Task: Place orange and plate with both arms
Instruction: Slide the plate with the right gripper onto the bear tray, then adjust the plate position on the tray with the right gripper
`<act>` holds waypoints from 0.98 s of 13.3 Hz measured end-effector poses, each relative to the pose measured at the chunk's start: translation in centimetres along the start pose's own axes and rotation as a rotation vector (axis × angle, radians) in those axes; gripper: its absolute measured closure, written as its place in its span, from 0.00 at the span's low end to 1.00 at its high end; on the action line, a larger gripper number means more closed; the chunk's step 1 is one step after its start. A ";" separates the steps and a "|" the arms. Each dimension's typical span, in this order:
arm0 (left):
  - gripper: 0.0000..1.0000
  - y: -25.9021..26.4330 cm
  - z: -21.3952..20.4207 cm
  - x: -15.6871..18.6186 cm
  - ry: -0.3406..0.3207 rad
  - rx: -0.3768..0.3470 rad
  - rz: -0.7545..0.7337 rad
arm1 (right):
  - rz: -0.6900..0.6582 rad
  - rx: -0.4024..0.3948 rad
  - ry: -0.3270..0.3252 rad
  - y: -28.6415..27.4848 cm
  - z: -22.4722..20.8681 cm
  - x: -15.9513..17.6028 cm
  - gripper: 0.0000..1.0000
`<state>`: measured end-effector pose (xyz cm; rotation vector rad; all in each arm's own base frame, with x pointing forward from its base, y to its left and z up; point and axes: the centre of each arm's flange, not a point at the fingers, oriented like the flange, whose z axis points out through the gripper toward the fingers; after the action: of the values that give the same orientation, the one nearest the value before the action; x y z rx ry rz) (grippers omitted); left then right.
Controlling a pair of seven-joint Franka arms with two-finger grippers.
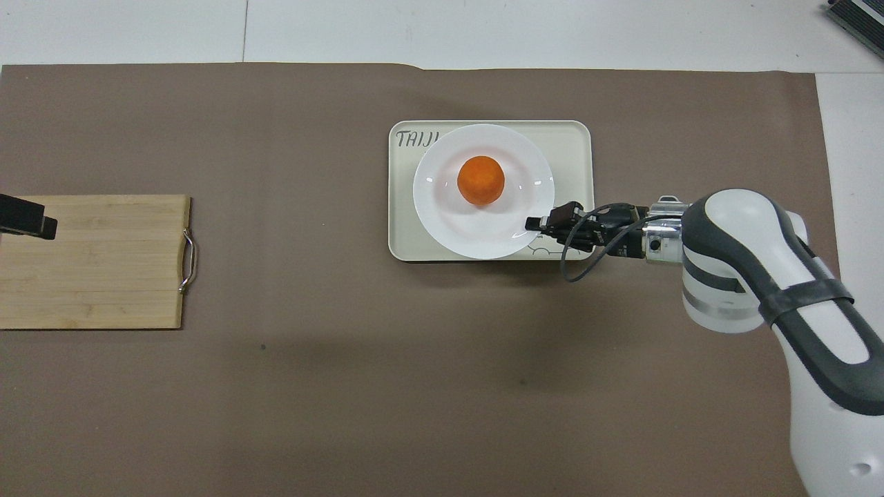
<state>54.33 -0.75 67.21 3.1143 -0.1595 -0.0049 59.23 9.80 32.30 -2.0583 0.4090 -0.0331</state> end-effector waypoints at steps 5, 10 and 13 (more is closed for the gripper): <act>0.00 0.0 0.0 0.0 0.000 0.000 0.000 | 0.019 -0.009 0.022 -0.5 0.8 4.3 0.95; 0.00 0.0 0.0 0.0 0.000 0.000 0.000 | 0.057 -0.041 -0.014 2.6 3.2 4.4 0.95; 0.00 0.0 0.0 0.0 0.000 0.000 0.000 | 0.073 -0.063 -0.044 3.9 4.0 3.4 0.95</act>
<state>54.33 -0.75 67.21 3.1143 -0.1595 -0.0049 62.12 10.39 26.45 -2.1005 0.4622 0.0697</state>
